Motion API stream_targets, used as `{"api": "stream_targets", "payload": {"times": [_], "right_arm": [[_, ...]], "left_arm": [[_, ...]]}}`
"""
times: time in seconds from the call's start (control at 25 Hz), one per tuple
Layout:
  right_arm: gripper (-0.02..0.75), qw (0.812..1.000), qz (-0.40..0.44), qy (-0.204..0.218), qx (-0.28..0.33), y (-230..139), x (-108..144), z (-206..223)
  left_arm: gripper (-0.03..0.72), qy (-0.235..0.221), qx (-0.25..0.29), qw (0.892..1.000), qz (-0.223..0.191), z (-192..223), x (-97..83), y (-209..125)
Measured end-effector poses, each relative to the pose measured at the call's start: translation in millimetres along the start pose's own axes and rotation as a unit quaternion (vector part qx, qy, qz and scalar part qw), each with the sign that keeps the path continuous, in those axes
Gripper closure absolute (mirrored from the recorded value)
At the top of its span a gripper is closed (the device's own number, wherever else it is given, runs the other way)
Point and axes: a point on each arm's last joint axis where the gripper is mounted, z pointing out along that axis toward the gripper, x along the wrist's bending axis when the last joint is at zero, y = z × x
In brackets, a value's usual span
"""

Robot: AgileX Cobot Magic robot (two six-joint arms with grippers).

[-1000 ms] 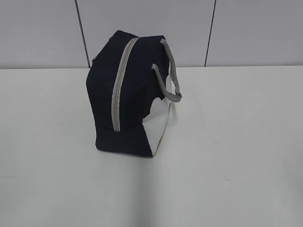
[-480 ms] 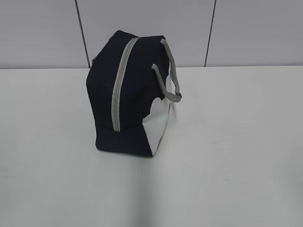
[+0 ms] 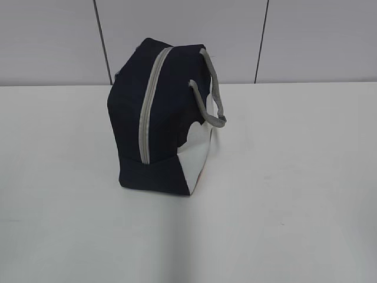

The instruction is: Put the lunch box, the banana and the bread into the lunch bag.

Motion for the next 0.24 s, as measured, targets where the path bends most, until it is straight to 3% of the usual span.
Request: {"api": "stream_targets", "payload": {"times": [0.24], "right_arm": [[0.207, 1.0, 0.0, 0.0, 0.0, 0.0, 0.0, 0.0]], "left_arm": [[0.454, 0.0, 0.0, 1.0, 0.0, 0.0, 0.0, 0.0]]}}
